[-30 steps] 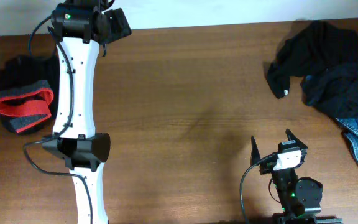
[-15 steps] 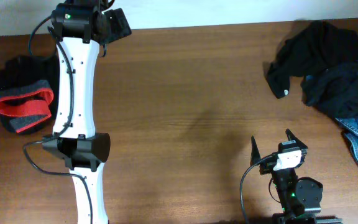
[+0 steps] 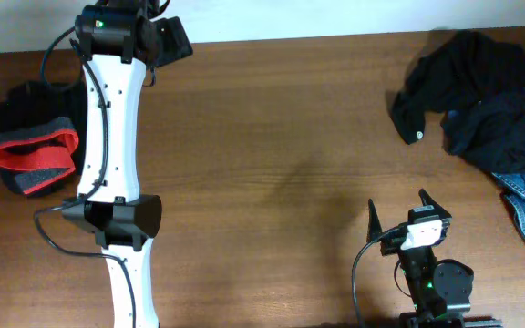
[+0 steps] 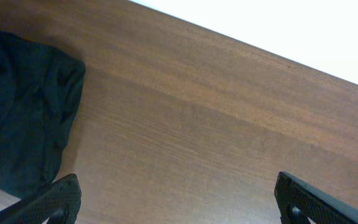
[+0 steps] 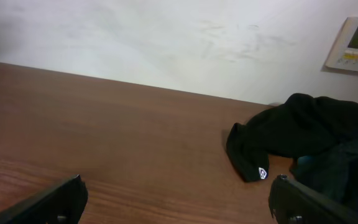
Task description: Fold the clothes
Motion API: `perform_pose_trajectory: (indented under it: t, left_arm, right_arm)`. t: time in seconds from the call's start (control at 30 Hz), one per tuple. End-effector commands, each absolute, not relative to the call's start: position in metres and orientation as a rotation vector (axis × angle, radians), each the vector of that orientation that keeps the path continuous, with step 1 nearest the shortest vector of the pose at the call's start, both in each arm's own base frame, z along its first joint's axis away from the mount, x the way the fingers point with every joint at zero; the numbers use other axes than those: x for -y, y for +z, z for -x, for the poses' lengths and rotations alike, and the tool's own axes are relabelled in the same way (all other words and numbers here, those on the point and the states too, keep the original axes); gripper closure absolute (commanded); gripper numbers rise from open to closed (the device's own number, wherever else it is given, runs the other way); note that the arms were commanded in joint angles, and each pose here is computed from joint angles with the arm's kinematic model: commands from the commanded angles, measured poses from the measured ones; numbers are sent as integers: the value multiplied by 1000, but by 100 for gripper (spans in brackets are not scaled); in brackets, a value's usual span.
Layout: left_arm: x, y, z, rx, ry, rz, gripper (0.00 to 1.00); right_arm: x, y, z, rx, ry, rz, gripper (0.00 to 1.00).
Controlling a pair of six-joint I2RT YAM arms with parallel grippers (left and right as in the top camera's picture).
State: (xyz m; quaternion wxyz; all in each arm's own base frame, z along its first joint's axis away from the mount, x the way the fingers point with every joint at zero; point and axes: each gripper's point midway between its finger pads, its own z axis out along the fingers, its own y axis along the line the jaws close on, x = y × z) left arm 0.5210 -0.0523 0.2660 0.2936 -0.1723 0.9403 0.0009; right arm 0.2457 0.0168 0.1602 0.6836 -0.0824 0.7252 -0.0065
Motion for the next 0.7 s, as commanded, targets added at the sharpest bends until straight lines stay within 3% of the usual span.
perform_pose_trajectory:
  t: [0.0, 0.37, 0.67]
  left_arm:
    - [61, 270, -527, -2477, -25, 442, 1]
    - [137, 314, -553, -2261, -140, -36, 1]
    - [100, 270, -496, -2207, -101, -53, 1]
  right_arm:
    - [-15, 158, -245, -1631, -18, 169, 1]
    - [-15, 158, -245, -1630, -18, 169, 1]
    - [-15, 158, -245, -1631, -18, 169, 1]
